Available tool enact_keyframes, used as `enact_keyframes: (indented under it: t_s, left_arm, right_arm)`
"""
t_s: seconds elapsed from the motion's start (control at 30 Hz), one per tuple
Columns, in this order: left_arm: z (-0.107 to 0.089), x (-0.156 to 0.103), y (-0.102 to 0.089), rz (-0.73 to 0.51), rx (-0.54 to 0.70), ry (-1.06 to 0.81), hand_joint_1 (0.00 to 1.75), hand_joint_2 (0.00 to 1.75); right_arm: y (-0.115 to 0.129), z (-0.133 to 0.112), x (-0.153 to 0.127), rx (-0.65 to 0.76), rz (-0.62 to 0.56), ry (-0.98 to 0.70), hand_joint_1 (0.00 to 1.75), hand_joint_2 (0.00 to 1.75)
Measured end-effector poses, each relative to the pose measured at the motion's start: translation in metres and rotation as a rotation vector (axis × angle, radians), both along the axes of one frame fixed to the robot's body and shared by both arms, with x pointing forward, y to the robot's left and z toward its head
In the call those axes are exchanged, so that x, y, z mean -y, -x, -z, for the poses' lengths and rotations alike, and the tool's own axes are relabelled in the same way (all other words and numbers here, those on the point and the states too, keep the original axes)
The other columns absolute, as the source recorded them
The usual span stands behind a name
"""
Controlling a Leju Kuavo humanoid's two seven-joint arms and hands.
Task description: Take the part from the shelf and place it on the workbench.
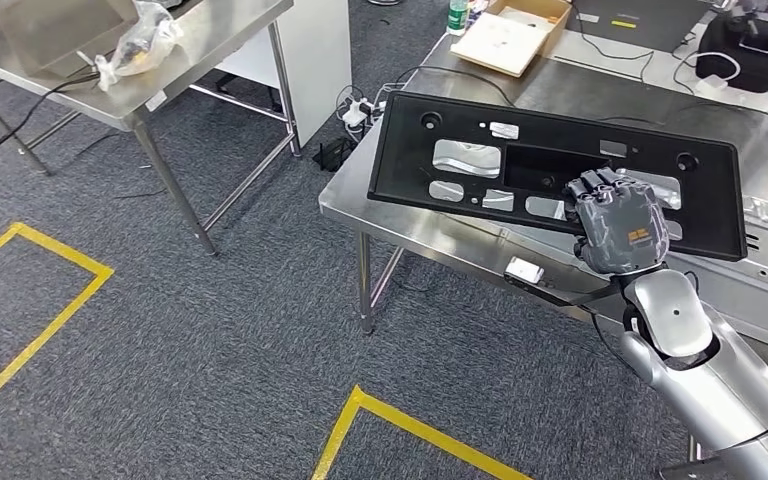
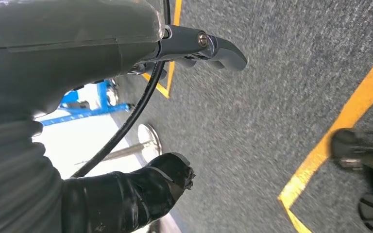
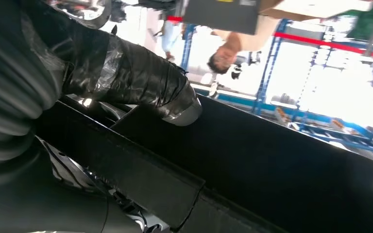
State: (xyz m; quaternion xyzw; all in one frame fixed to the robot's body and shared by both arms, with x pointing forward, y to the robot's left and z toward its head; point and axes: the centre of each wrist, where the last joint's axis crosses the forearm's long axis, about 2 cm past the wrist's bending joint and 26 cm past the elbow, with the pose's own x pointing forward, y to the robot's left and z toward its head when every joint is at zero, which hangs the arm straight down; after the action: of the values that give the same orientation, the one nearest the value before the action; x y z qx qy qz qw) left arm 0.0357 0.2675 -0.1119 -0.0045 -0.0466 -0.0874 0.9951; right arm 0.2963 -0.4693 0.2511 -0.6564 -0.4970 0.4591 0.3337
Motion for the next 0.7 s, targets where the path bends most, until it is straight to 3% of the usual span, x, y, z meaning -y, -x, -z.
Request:
enact_keyframes:
  t_s: [0.5, 0.7]
  left_arm:
    - [0.000, 0.001, 0.000, 0.002, -0.002, 0.002, 0.00, 1.75]
    - [0.000, 0.001, -0.003, 0.018, 0.001, 0.008, 0.00, 1.75]
  right_arm:
    - [0.002, 0.003, 0.005, -0.025, 0.024, -0.002, 1.75, 1.75]
    - [-0.012, -0.004, 0.015, -0.038, 0.075, -0.012, 1.75, 1.75]
